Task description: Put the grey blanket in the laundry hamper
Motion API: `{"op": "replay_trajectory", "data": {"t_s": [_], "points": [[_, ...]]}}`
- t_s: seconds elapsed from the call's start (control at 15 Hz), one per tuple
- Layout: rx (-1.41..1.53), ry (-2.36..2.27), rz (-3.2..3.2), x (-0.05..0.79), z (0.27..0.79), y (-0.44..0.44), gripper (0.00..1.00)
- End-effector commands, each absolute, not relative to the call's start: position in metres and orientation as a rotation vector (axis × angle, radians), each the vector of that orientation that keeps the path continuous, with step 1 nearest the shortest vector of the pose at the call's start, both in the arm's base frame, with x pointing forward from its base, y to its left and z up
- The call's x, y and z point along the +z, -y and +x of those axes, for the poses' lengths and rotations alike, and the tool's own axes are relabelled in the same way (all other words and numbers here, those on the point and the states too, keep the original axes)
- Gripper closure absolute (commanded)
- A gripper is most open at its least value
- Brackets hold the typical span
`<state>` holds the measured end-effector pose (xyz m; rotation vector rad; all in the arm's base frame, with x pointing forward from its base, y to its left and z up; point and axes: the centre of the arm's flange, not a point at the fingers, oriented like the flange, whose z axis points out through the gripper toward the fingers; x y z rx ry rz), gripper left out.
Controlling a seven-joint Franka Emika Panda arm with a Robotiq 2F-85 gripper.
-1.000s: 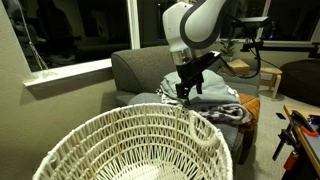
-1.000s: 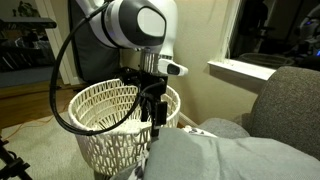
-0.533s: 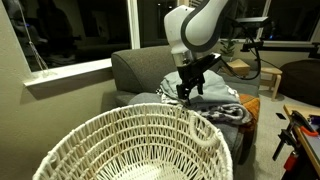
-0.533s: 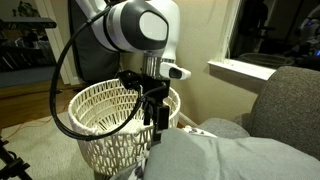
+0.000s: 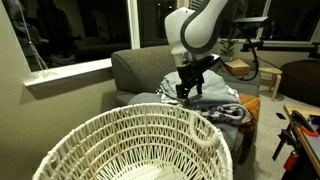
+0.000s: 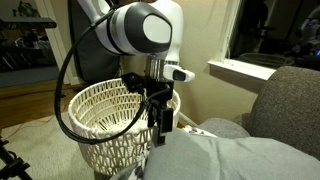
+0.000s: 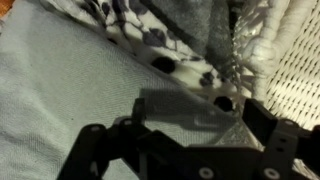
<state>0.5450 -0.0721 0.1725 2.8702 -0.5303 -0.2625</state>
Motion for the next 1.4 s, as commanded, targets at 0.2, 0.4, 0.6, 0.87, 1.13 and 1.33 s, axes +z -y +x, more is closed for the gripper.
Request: {"op": "replay_trajectory", "data": {"t_s": [0.2,0.4,0.6,0.87,1.13,1.33], "points": [[-0.24,0.564,2.846,0.162,0.547,0.072,0.0],[-0.245,0.559,2.842,0.159,0.547,0.072,0.1],[-0.245,0.557,2.838,0.158,0.546,0.072,0.4],[-0.247,0.557,2.834,0.156,0.544,0.071,0.66],[-0.252,0.559,2.831,0.154,0.543,0.071,0.92],[-0.255,0.568,2.832,0.157,0.544,0.072,0.59]]}}
